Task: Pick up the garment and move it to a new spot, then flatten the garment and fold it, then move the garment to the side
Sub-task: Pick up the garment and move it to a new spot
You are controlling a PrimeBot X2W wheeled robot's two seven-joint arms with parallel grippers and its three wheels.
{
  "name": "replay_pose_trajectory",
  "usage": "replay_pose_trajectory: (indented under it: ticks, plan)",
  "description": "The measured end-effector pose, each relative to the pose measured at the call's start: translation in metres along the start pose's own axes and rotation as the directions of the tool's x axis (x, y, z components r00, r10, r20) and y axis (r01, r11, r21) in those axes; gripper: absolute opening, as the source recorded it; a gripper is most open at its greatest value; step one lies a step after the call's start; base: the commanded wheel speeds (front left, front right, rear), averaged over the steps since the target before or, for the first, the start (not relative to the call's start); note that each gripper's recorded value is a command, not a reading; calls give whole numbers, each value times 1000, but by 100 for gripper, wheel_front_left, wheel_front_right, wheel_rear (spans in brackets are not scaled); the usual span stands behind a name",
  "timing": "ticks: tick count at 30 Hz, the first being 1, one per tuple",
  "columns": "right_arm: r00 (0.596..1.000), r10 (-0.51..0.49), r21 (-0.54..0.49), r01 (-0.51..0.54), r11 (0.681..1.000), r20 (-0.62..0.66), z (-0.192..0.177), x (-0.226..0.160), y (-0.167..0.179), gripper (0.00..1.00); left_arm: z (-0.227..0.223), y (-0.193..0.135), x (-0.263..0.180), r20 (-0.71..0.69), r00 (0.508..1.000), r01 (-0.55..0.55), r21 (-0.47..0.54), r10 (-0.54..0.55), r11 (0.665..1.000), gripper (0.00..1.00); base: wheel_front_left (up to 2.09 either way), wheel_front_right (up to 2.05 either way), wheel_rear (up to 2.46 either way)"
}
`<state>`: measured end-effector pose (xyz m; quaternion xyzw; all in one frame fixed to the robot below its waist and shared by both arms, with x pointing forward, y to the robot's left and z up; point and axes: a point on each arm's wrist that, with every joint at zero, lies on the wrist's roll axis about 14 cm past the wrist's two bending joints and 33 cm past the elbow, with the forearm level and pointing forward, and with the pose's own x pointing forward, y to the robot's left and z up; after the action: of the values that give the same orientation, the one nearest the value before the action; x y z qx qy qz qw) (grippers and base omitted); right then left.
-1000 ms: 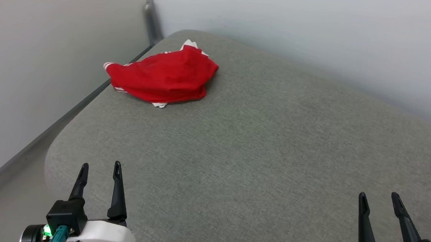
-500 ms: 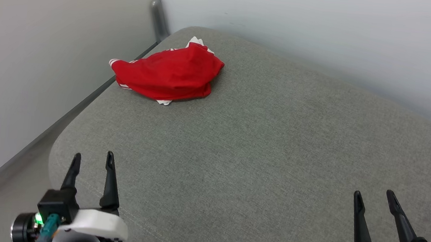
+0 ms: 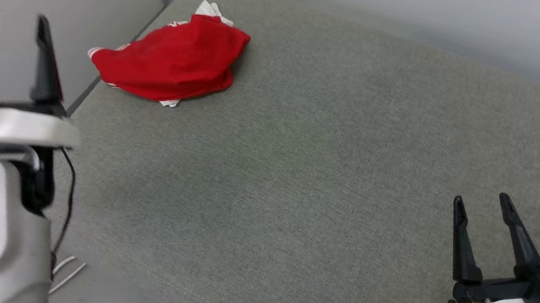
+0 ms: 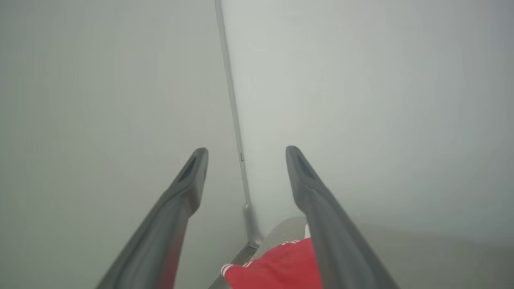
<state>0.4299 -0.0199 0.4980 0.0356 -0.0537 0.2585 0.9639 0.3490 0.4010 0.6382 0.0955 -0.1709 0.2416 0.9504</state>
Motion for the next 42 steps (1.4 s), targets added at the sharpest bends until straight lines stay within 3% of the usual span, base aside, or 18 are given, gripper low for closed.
replay_pose_trajectory:
  ticks: [6, 11, 16, 21, 24, 28, 34, 38, 40, 42]
  plan:
    - [998, -56, -17, 56, 998, -15, -17, 8, -25, 100, 7, -3, 66, 56, 998, 1, 6, -2, 1000, 100, 0, 0, 0]
    - [995, -101, -29, 100, 995, -22, -30, 12, -46, 100, -2, -4, 121, 2, 1000, 5, 19, -5, 1000, 100, 0, 0, 0]
    - [989, -146, -50, 144, 988, -23, -38, 12, -65, 100, -39, -18, 162, -174, 984, 41, 40, -33, 998, 100, 0, 0, 0]
    - [984, -176, -72, 174, 982, -20, -41, 9, -78, 100, -95, -48, 176, -409, 907, 124, 35, -99, 992, 100, 0, 0, 0]
    - [981, -191, -79, 189, 979, -23, -43, 5, -84, 100, -139, -76, 164, -578, 799, 190, -24, -169, 981, 100, 0, 0, 0]
    - [979, -202, -92, 198, 976, -31, -48, 3, -90, 100, -180, -88, 145, -737, 644, 257, -42, -204, 965, 100, 0, 0, 0]
    - [975, -218, -108, 212, 971, -52, -59, 1, -98, 100, -244, -107, 87, -920, 306, 264, -166, -246, 950, 100, 0, 0, 0]
    - [970, -231, -115, 222, 968, -75, -69, -2, -103, 100, -272, -110, 54, -960, 128, 244, -211, -247, 946, 100, 0, 0, 0]
    - [968, -237, -116, 226, 967, -84, -74, -3, -105, 100, -286, -109, 39, -972, 65, 255, -204, -228, 945, 100, 0, 0, 0]
    - [966, -240, -117, 229, 966, -91, -77, -4, -106, 100, -293, -113, 31, -972, 32, 253, -220, -235, 942, 100, 0, 0, 0]
